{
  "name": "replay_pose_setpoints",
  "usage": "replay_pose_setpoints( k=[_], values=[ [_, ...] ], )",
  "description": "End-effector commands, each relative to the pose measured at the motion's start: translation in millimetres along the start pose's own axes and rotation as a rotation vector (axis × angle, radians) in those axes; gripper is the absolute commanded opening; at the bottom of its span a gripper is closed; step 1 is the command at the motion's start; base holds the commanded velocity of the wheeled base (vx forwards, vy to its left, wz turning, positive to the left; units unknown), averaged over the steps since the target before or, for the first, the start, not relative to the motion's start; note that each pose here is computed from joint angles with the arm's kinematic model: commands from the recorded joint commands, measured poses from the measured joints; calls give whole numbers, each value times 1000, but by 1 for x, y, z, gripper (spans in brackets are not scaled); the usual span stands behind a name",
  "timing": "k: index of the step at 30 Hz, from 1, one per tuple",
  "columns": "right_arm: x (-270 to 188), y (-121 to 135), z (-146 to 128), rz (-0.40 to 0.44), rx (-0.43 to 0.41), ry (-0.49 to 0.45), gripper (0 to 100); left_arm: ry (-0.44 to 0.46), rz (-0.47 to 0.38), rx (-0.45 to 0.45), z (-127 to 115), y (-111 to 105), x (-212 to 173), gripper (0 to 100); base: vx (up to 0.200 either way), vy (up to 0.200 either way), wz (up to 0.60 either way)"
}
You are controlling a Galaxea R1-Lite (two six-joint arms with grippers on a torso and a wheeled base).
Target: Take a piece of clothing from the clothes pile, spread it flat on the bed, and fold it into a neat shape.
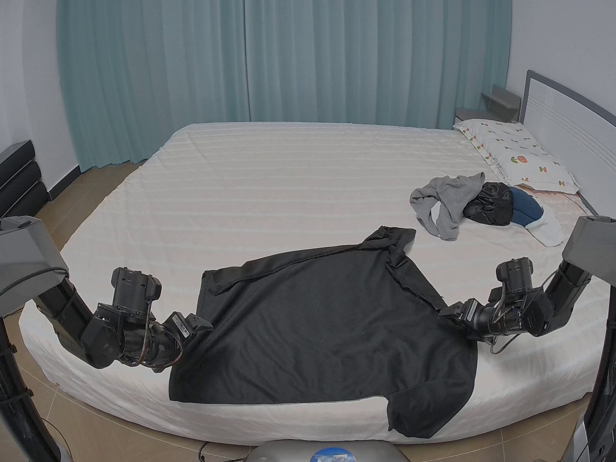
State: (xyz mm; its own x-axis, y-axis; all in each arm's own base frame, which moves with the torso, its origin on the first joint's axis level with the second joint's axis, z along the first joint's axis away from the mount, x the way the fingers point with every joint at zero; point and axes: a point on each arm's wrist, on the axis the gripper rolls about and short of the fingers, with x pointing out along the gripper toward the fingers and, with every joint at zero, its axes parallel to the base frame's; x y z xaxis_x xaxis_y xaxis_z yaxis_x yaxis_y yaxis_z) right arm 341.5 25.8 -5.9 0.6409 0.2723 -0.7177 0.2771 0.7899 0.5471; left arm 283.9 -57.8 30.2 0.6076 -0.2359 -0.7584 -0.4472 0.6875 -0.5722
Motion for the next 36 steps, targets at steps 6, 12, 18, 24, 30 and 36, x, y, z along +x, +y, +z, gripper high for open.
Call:
replay_pose_setpoints(
  k=[6,12,18,24,30,36],
  values=[
    [-21,-25,36,-31,79,-121,100,-10,1,-9,3,2,-2,100,0,0,0],
    [-23,-27,41,-16,93,-134,100,-10,3,-10,4,2,-1,100,0,0,0],
    [-23,-20,42,45,133,-129,100,-16,-1,-14,5,3,-3,100,0,0,0],
    [-25,-17,43,92,147,-155,100,-11,-3,-14,6,3,-2,100,200,0,0],
    [-24,-18,42,90,149,-151,100,-15,-6,-17,7,3,-3,100,100,0,0],
    [-24,-17,42,91,148,-150,100,-14,1,-19,7,4,-2,100,0,0,0]
  ],
)
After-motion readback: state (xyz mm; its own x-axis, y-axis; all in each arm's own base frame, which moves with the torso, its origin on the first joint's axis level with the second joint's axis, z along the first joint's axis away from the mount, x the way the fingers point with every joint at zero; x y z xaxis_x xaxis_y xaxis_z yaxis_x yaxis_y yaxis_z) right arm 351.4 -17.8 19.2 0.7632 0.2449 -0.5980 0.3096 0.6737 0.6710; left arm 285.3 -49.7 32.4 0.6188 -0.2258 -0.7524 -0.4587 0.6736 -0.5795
